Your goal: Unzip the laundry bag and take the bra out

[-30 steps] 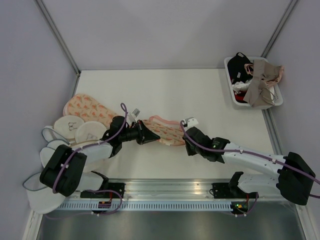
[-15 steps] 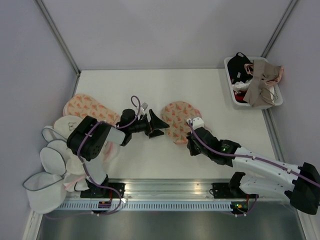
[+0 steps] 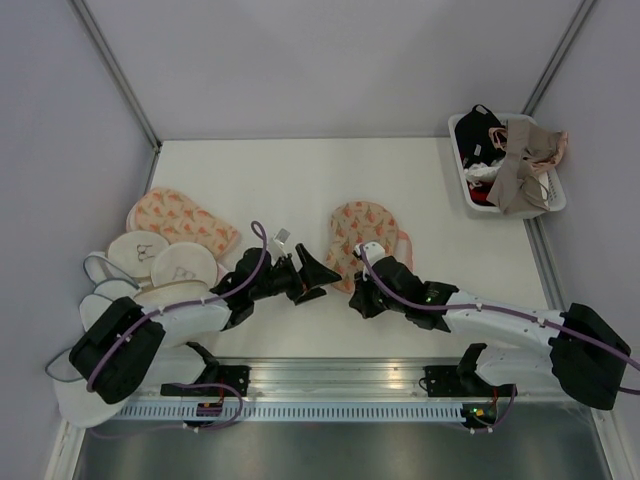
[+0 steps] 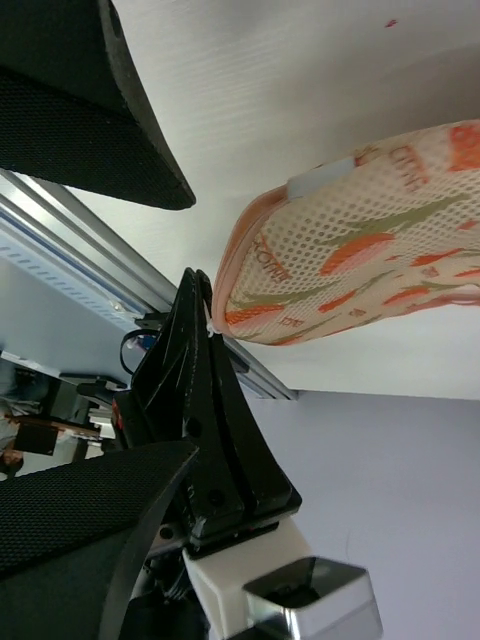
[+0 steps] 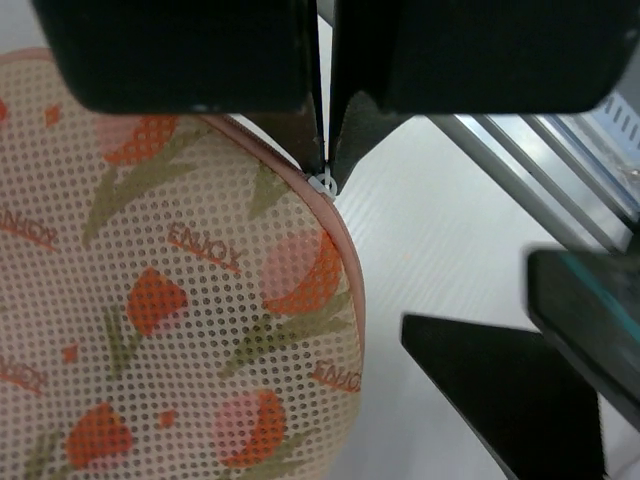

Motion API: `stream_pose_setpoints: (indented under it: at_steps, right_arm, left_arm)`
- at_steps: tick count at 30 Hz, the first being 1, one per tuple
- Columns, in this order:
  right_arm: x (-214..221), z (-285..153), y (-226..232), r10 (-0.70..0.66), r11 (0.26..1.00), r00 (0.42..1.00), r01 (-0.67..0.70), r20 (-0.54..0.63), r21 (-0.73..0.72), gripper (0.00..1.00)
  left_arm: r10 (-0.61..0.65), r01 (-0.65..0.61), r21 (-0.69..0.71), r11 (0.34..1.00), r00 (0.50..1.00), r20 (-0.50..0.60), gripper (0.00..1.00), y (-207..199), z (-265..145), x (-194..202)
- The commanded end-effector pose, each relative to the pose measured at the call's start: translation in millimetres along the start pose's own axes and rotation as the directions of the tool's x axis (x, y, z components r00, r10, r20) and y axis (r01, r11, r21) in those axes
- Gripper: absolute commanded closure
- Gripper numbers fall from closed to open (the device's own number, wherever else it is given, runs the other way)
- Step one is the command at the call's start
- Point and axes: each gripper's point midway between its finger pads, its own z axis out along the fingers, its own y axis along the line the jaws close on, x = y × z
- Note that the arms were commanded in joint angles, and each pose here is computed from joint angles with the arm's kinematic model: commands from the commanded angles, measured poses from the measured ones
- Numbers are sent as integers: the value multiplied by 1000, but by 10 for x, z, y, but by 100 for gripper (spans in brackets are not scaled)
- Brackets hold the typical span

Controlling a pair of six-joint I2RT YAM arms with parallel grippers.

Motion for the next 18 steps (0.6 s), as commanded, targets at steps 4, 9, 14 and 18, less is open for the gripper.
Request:
stream_pose_setpoints:
  at_steps: [4,9,14,18]
  right_arm:
    - [-314,79,392,30,987,992,-10,123,-160,100]
    - [-382,33,467,30,982,988,0,152,-191,99]
    - [-305,3,522,-3,978,992,30,130,-209,100]
    - [-208,-20,485,-21,980,995,40,97,-194,99]
  left_arm:
    - [-111,108,-95,990,994,-20,0,159,116,225]
    - [-149,147,-116,982,989,-2,2,324,198,239]
    - [-153,152,-59,987,988,-9,68,269,326,210]
    - [-150,148,-61,987,989,-19,98,261,396,193]
